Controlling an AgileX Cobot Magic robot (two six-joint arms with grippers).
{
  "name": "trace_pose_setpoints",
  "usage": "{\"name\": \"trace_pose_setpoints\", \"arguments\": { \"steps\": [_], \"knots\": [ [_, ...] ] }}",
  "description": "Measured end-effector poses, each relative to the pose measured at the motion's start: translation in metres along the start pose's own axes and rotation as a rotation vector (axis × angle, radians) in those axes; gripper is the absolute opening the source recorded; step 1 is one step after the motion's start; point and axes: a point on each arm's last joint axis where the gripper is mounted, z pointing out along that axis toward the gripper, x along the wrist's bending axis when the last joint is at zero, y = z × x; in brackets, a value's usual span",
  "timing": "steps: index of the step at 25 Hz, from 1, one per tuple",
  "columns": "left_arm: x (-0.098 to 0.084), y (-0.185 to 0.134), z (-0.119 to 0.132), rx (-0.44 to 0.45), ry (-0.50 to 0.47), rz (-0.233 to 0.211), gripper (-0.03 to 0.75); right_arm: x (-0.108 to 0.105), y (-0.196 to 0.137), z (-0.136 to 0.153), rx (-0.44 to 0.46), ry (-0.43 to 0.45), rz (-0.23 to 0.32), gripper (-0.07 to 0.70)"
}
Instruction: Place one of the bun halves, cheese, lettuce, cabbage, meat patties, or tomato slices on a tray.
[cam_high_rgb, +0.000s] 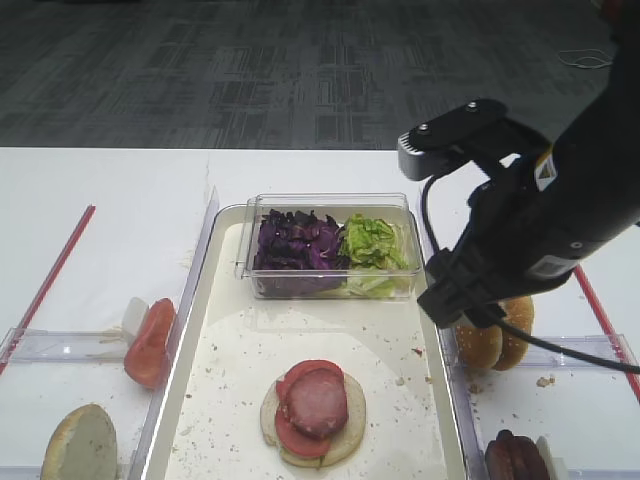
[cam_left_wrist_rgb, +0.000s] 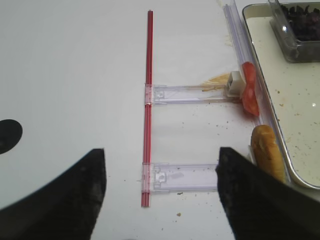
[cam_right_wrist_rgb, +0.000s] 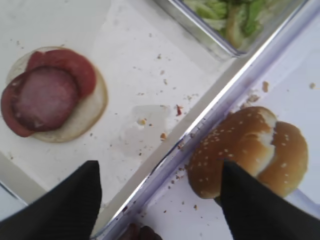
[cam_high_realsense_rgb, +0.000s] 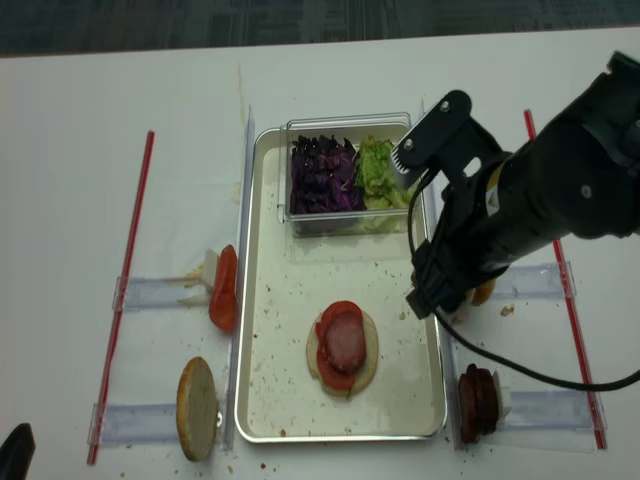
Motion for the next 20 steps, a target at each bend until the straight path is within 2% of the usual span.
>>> {"name": "trace_pose_setpoints", "arguments": {
  "steps": [8, 14, 17, 20],
  "knots": [
    [0.000, 0.000, 0.000, 0.000, 0.000, 0.000, 0.472, -0.061, -0.018, -0.006, 0.049, -0.068, 0.264, 0.539],
    [0.000, 0.000, 0.000, 0.000, 0.000, 0.000, 0.472, -0.107, -0.042, -0.015, 0.077, -0.134, 0.502, 0.539],
    [0.000, 0.000, 0.000, 0.000, 0.000, 0.000, 0.472, -0.123, -0.054, -0.019, 0.086, -0.158, 0.593, 0.539],
    [0.000, 0.000, 0.000, 0.000, 0.000, 0.000, 0.472, -0.135, -0.064, -0.023, 0.096, -0.175, 0.657, 0.539]
  ]
}}
